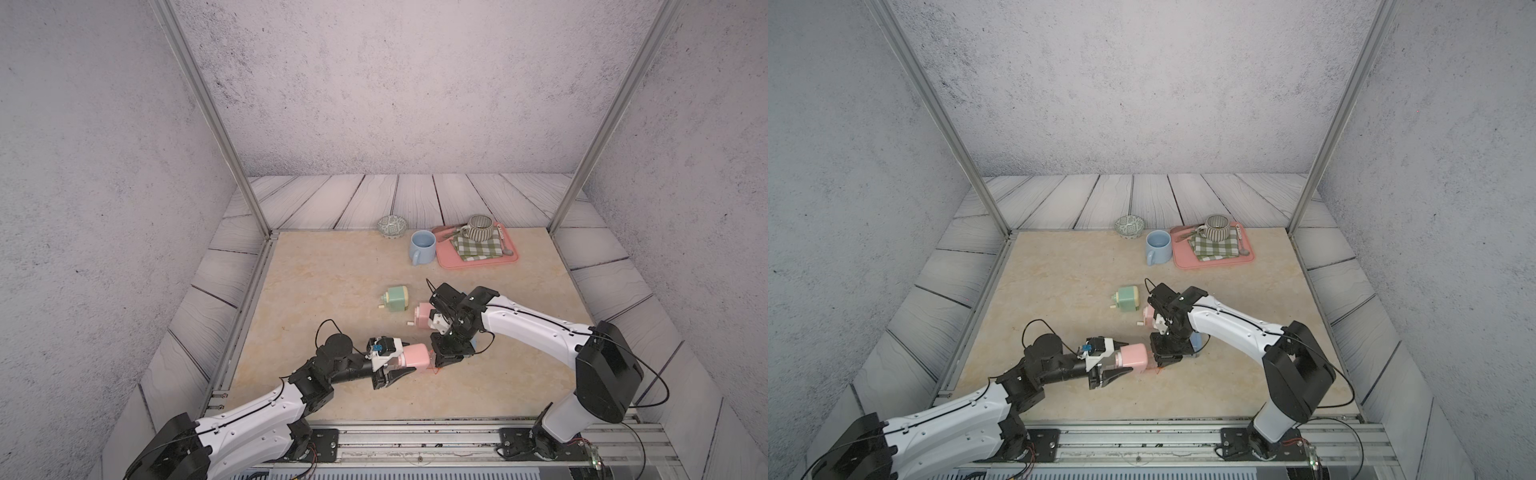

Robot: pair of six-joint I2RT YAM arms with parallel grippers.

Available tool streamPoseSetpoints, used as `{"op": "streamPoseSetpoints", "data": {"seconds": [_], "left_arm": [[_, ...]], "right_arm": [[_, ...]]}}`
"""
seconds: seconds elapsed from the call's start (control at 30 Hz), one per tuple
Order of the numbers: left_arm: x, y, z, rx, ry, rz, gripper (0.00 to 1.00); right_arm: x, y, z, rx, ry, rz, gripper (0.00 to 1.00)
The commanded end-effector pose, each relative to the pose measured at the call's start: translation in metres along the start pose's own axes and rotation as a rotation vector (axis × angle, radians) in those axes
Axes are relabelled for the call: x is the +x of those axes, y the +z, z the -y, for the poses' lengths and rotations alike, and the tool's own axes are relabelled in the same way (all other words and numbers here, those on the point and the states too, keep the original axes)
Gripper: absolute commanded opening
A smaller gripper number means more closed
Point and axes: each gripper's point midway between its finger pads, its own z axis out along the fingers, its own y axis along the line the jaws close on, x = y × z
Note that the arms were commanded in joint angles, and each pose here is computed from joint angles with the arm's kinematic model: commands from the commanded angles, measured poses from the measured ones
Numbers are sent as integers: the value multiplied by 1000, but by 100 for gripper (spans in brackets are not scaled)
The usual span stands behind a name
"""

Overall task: Put the tray back into the pencil sharpener
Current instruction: Close the container of the pencil sharpener.

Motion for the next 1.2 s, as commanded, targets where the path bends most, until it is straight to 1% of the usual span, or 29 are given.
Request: {"op": "streamPoseSetpoints", "data": {"seconds": [0.0,0.13,0.3,0.43,0.57,0.67,0.77,0.9,1.0,1.07,1.17], "left_arm": [[1,-1,-3,-18,-14,6,0],[5,-1,-5,-30,-11,-11,0],[8,0,-4,-16,-3,-29,0],[7,1,-5,-19,3,-31,0],[3,2,-6,-22,6,-23,0],[1,2,-7,-25,13,-18,0],[3,2,-8,-26,18,-25,0],[6,2,-9,-36,20,-32,0],[10,2,-12,-51,12,-52,0],[11,2,-13,-62,6,-57,0],[3,0,-17,-82,-20,-13,0]], "right_arm": [[3,-19,-41,-158,-132,-12,0],[7,-29,-44,-169,-191,-19,0],[7,-36,-31,-138,-184,-33,0],[8,-39,-20,-82,-178,-58,0],[8,-37,-1,33,-138,-97,0],[7,-36,3,62,-118,-107,0],[5,-35,4,68,-106,-103,0],[1,-34,22,141,-52,-87,0],[-3,-36,28,159,-19,-54,0],[-5,-37,23,133,-10,-31,0],[-8,-34,18,99,14,-16,0]]}}
